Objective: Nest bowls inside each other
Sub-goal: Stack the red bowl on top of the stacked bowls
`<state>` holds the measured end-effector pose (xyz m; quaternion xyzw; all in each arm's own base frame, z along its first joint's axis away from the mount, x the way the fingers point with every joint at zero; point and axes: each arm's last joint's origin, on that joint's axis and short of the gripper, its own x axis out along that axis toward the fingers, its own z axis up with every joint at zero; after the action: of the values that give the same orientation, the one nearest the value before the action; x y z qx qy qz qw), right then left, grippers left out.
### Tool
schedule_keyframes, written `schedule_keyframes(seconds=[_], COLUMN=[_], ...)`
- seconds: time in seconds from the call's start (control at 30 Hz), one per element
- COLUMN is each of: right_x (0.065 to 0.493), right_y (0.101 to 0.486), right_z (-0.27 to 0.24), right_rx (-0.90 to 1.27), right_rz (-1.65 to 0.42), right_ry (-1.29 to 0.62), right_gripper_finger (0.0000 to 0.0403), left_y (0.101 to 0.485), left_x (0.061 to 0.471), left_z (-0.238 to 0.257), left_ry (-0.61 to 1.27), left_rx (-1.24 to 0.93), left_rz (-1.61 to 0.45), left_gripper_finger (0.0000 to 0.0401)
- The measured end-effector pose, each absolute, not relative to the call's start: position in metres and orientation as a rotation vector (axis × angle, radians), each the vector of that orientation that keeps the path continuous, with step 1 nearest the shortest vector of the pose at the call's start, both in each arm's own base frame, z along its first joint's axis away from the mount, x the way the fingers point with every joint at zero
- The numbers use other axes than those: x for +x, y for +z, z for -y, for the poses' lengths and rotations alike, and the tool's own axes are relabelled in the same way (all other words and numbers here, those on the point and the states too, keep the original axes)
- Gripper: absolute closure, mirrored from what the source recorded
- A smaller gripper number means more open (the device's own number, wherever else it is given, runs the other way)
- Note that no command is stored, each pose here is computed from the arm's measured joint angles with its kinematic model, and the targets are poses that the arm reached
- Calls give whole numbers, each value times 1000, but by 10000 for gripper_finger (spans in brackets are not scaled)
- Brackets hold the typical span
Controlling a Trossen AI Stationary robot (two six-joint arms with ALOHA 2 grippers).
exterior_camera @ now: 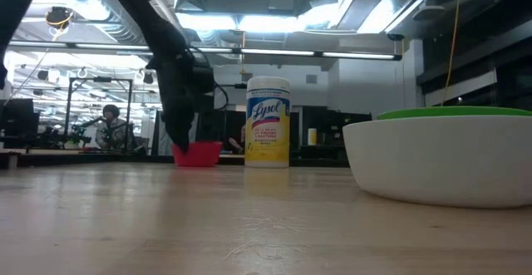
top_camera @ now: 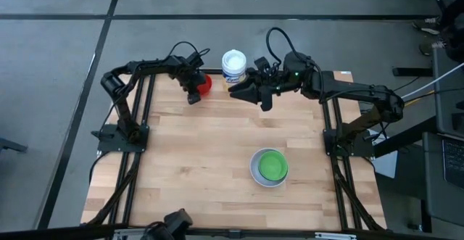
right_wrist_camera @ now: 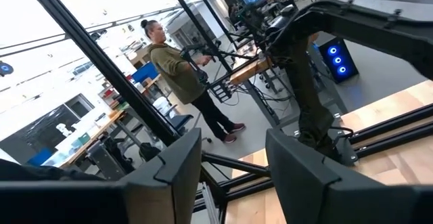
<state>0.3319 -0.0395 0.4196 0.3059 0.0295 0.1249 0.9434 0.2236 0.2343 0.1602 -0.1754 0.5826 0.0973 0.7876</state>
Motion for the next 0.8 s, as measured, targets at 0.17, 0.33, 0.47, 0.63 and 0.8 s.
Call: schedule_keyframes(seconds=[0.17,0.33,0.47,0.63,0.8], right_x=[332,332,332,331,330], right_y=[420,420,420,420,420], right_z=[38,39,40,46,50], right_rx=[636,636,610,586,581], right_rz=[-63,-57,-56,-53,-58], right_ry=[258,241,247,247,267], right_gripper_finger=[230,233,247,251,241], left_y=[151,161,190,265,347], left_x=[226,227,229,236,229], left_z=[-237,-237,-232,-214,-182], left_ry=[208,209,82,-186,-665], left_rx=[-384,-386,-485,-575,-629], left_rz=[-1270,-1249,-1134,-766,-335], left_gripper_finger=[278,384,396,397,398])
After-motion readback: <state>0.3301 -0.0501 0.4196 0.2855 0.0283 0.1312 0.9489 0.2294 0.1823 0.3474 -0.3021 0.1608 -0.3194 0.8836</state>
